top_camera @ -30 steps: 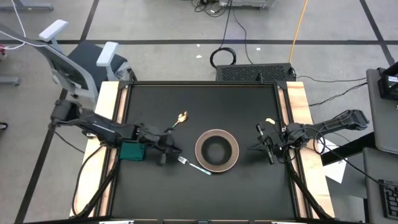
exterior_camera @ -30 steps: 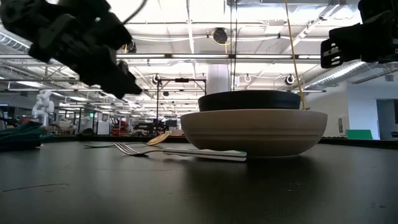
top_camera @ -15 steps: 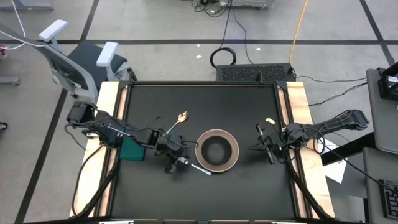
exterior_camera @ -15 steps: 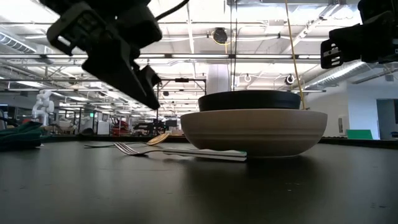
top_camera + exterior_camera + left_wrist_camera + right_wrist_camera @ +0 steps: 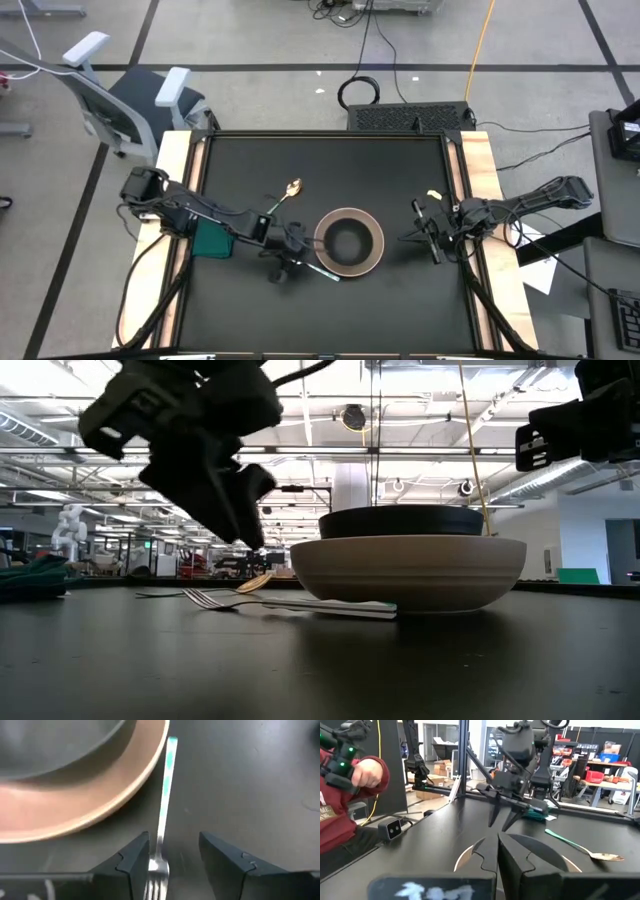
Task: Set table place
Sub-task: Put the fork to the right of the plate
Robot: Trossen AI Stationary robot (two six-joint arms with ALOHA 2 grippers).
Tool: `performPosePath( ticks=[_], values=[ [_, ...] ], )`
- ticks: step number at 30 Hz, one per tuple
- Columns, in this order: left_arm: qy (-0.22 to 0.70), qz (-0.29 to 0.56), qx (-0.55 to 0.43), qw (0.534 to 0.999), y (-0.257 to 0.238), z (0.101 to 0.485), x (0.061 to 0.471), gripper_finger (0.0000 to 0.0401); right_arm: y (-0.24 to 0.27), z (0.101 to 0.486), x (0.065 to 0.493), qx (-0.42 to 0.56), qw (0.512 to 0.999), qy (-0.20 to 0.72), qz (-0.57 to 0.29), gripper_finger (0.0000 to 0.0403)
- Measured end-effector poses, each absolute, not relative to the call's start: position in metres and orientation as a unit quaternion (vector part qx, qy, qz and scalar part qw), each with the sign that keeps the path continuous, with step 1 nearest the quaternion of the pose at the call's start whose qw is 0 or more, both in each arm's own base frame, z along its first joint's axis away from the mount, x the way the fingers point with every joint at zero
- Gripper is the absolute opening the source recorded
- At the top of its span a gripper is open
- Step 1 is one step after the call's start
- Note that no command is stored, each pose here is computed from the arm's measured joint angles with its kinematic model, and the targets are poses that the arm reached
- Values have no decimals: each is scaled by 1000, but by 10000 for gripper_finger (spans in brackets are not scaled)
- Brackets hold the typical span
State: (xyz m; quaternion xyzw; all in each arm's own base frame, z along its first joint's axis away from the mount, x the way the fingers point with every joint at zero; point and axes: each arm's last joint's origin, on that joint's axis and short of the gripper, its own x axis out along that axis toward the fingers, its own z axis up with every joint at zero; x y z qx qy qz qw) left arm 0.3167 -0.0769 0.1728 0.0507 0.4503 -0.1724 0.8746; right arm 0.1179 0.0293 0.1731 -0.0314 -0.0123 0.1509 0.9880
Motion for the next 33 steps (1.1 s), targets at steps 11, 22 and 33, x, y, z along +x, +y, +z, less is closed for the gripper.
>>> performPosePath(
  ticks=[11, 22, 33],
  values=[
    [492, -176, 87, 848, -82, 155, 329, 172, 30, 172, 120, -32, 988, -7, 151, 0],
    [501, -170, 94, 843, -83, 136, 336, 172, 30, 175, 121, -32, 988, -22, 151, 0],
    [494, -169, 98, 847, -84, 130, 341, 134, 30, 175, 121, -32, 988, -27, 150, 0]
  ],
)
